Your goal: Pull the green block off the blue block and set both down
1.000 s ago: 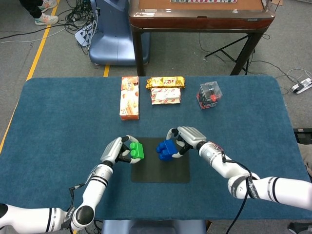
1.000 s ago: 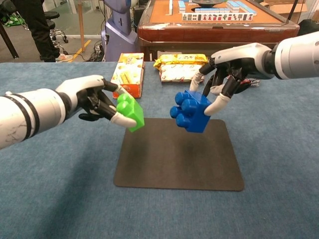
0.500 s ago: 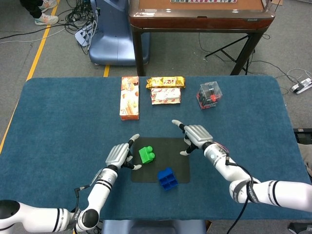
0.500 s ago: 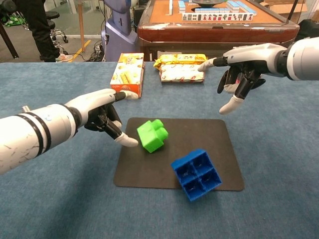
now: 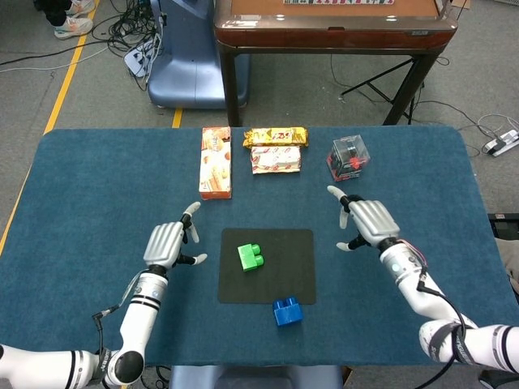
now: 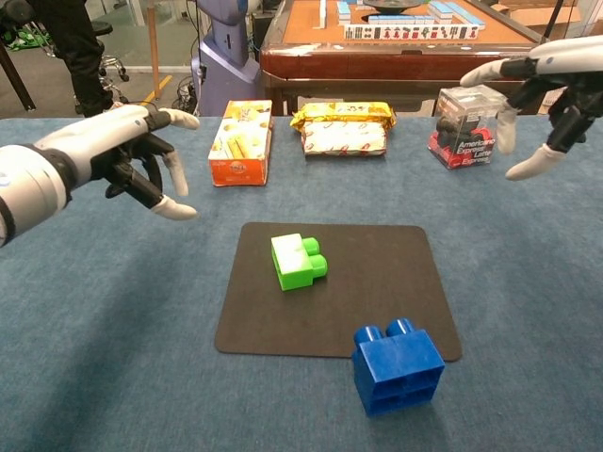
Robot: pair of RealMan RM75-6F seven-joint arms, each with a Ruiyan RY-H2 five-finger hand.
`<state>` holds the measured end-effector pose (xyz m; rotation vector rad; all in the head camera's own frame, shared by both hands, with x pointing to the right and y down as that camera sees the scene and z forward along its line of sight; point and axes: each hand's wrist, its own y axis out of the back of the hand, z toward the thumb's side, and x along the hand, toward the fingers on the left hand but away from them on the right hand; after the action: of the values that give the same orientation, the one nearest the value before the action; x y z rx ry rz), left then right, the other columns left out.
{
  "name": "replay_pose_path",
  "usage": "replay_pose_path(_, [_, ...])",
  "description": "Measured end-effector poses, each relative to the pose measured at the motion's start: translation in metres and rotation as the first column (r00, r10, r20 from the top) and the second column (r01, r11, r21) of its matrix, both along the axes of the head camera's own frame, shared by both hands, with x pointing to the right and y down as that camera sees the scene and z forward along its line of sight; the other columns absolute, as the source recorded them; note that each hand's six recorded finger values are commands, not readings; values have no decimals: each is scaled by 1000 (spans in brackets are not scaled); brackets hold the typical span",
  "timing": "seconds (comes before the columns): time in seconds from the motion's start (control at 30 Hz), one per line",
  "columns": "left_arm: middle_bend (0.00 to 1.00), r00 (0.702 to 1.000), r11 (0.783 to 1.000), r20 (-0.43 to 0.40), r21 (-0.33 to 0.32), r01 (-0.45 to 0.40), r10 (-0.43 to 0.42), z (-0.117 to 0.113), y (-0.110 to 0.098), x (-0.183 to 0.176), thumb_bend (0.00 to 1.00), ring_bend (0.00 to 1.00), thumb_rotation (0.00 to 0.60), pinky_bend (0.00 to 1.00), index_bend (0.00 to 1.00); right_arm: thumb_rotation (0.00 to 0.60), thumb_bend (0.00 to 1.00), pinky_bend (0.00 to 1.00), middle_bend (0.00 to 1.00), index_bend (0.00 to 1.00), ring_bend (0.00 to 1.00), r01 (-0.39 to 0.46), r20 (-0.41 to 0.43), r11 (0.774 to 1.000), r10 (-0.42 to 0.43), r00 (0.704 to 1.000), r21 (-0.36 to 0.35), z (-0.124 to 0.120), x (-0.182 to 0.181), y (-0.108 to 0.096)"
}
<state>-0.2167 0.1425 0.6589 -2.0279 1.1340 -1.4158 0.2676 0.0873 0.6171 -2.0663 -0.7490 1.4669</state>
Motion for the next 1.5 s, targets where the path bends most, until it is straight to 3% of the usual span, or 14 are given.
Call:
replay_pose_path(0.17, [144, 996, 997, 86, 69, -28, 22, -12, -2, -31, 36, 137, 600, 365, 156, 600, 0, 518, 339, 63, 403, 3, -26, 999, -2, 1000, 46, -10, 23, 11])
replay_pose_path(0.27, [103, 989, 994, 141, 94, -48, 35, -19, -2, -54, 36, 91, 600, 279, 157, 600, 0, 475, 298, 63, 361, 3, -38, 997, 0, 999, 74, -15, 38, 21])
replay_pose_path(0.4, [99, 975, 986, 216, 147, -80, 47, -34, 1, -85, 36, 80, 600, 258, 160, 600, 0, 448, 284, 69, 347, -26, -51, 992, 33, 998, 123, -24, 66, 38])
replay_pose_path(0.7, [97, 952, 978, 305, 185, -93, 33, -68, 27, -154, 36, 73, 600, 245, 180, 600, 0, 404, 282, 83, 341, -102, -83, 974, 121, 989, 204, -43, 121, 72])
replay_pose_path(0.9, [97, 921, 977, 389, 197, -88, 4, -94, 61, -198, 36, 74, 600, 245, 185, 600, 0, 403, 282, 86, 339, -135, -90, 968, 156, 984, 210, -49, 141, 91])
replay_pose_path(1.07, [97, 916, 980, 399, 196, -41, -41, -107, 78, -224, 36, 74, 600, 245, 200, 600, 0, 402, 282, 93, 339, -170, -93, 966, 191, 977, 197, -52, 155, 103])
replay_pose_path(1.5, [97, 901, 987, 433, 151, -48, -22, -101, 93, -235, 36, 77, 600, 245, 207, 600, 0, 402, 282, 115, 338, -210, -99, 957, 233, 967, 203, -60, 170, 107])
